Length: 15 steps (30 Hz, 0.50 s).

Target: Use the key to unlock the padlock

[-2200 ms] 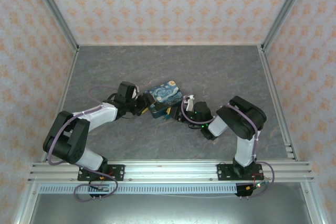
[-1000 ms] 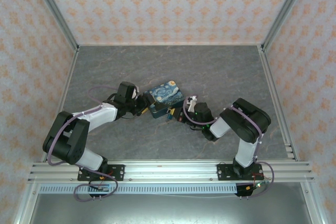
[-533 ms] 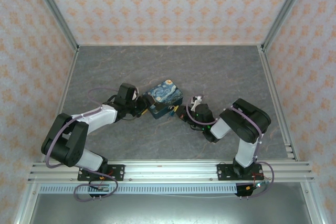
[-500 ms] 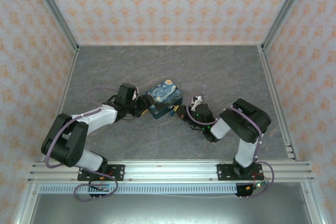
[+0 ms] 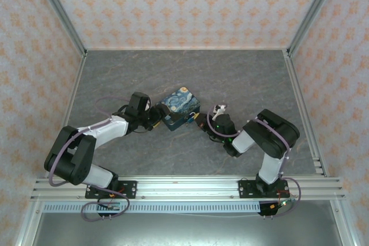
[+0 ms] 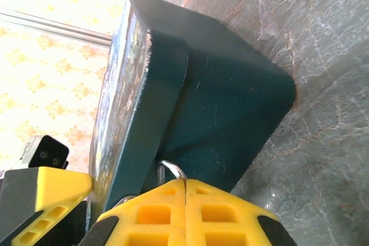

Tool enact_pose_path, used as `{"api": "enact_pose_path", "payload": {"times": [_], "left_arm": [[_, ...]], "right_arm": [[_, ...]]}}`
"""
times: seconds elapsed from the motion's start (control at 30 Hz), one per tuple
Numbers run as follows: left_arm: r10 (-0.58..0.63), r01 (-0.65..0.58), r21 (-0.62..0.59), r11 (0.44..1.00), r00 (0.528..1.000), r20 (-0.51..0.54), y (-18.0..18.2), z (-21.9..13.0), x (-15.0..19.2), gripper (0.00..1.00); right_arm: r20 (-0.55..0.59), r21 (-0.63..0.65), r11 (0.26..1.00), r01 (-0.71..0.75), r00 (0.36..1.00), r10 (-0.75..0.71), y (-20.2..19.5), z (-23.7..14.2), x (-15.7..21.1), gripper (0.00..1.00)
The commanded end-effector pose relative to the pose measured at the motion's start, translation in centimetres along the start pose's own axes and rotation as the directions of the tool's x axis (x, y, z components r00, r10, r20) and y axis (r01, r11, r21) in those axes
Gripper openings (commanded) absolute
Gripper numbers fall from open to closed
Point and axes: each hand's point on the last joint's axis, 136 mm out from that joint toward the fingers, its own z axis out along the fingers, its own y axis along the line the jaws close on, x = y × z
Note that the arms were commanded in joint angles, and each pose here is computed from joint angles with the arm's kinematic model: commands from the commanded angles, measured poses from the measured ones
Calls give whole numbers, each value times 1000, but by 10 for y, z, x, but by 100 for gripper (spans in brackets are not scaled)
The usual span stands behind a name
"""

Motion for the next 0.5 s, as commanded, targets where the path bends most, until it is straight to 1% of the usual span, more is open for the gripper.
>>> {"api": "enact_pose_path", "payload": {"times": [0.0,0.13,0.23,0.3,0.43,0.47], "left_arm": [[22,-21,-105,994,1000,11,16,-10,2,83],[75,-68,-107,992,995,63,1,-28,-10,93],[112,-97,-137,986,988,107,-4,-44,-20,100],[134,-114,-149,982,982,133,-9,-54,-25,100],[173,-142,-179,974,969,177,-12,-73,-33,100],[185,-151,-181,972,965,186,-13,-77,-35,100]], "right_arm": [[53,22,999,48,997,-49,5,-12,-12,0],[56,69,992,106,992,-110,9,-27,-17,0],[53,99,984,145,987,-150,15,-42,-22,0],[33,137,973,184,981,-191,19,-51,-24,0],[-41,216,930,297,955,-295,28,-77,-27,0],[-62,229,920,318,948,-313,29,-82,-27,2]]}}
